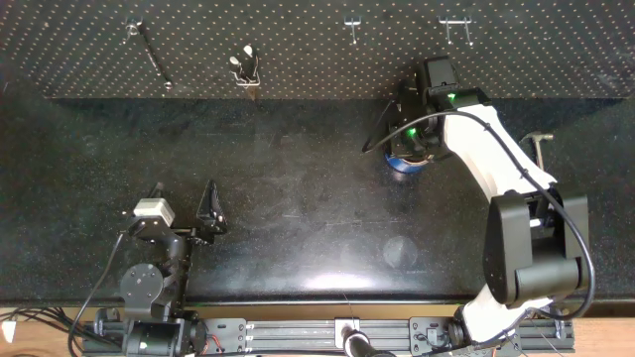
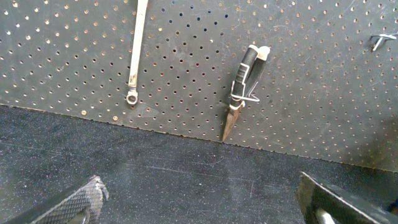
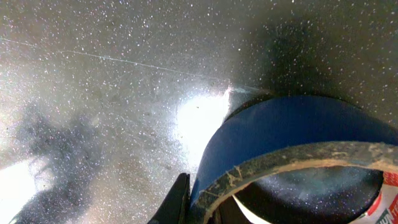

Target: Place Tools Onto Pegboard

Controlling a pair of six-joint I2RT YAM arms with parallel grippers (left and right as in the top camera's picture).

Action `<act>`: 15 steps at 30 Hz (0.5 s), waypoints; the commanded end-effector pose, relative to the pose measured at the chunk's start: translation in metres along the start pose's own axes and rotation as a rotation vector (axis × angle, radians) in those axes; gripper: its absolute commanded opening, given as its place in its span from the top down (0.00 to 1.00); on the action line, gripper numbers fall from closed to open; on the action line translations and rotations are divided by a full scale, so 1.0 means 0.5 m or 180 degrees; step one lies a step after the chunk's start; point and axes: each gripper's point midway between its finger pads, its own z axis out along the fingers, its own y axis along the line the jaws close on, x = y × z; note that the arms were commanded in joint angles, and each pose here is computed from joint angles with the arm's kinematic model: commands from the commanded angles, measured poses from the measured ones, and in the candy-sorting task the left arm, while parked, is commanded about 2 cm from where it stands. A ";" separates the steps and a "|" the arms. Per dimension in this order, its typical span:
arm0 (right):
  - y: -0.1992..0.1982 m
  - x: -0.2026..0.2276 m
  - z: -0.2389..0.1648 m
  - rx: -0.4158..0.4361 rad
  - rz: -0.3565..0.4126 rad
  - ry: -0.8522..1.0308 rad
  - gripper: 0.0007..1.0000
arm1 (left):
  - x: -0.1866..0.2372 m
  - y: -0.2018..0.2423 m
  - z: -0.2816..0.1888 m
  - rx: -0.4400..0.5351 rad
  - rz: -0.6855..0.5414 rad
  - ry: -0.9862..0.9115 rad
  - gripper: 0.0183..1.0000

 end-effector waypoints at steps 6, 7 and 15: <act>0.083 -0.106 -0.217 -0.0220 0.0072 -0.3014 0.93 | 0.002 -0.001 -0.001 0.0016 0.0015 0.0003 0.01; 0.123 -0.125 -0.280 -0.0365 -0.0034 -0.3411 0.93 | 0.002 -0.001 -0.001 0.0016 0.0016 0.0003 0.01; 0.320 -0.139 -0.413 -0.1381 -0.0074 -0.3931 0.93 | 0.002 -0.001 -0.001 0.0016 0.0016 0.0003 0.01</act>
